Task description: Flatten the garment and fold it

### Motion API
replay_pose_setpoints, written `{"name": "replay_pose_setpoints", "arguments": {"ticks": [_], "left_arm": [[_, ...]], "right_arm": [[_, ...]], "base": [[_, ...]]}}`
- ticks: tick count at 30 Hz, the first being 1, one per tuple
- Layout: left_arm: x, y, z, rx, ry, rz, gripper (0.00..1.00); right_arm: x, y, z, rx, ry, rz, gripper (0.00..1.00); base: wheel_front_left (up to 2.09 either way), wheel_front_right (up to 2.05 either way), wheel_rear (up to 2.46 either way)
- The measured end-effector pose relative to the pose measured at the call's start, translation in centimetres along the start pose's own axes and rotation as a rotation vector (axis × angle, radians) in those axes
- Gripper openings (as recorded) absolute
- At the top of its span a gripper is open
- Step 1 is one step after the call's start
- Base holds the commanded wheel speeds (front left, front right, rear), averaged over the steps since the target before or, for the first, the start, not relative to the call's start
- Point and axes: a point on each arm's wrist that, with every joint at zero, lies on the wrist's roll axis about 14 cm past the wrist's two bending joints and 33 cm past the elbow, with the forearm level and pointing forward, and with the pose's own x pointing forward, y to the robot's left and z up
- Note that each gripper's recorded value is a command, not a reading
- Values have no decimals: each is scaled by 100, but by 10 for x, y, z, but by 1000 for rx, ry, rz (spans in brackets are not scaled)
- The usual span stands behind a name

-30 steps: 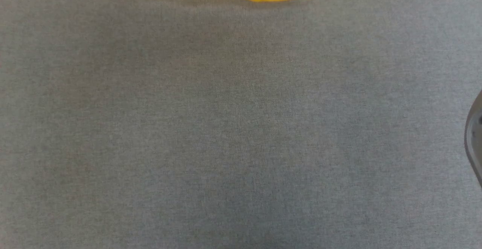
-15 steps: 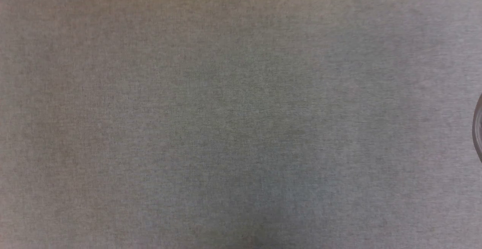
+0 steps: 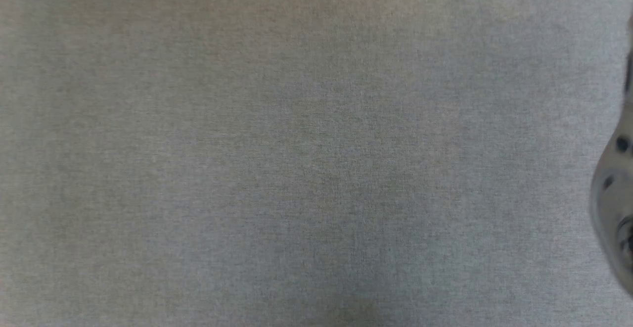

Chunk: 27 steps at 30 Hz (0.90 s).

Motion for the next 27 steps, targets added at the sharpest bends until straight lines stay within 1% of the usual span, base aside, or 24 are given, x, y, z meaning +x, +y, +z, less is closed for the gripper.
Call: {"name": "replay_pose_setpoints", "arguments": {"ticks": [4, 9, 11, 15, 19, 22, 25, 27], "left_arm": [[-28, 0, -12, -27, 91, -16, 0], [-75, 3, -27, -11, 204, -37, 0], [-94, 3, -33, -3, 242, -47, 0], [-136, -2, -49, -37, 322, -68, 0], [-183, -9, -69, -64, 412, -77, 0], [-214, -16, -79, -114, 450, -74, 0], [-245, -24, -89, -131, 503, -74, 0], [-263, -25, -92, -151, 517, -54, 0]], "right_arm": [[-24, 9, -27, 64, 109, 22, 0], [-68, 19, -61, 144, 256, 46, 0], [-86, 21, -68, 167, 294, 52, 0], [-125, 23, -75, 239, 353, 58, 0], [-171, 15, -89, 309, 442, 37, 0], [-207, 5, -101, 355, 511, 4, 0], [-241, -4, -110, 411, 569, -27, 0], [-261, -5, -115, 445, 602, -35, 0]], "base": [[0, 0, 0], [0, 0, 0], [0, 0, 0], [0, 0, 0], [0, 0, 0], [0, 0, 0], [0, 0, 0], [0, 0, 0]]}}
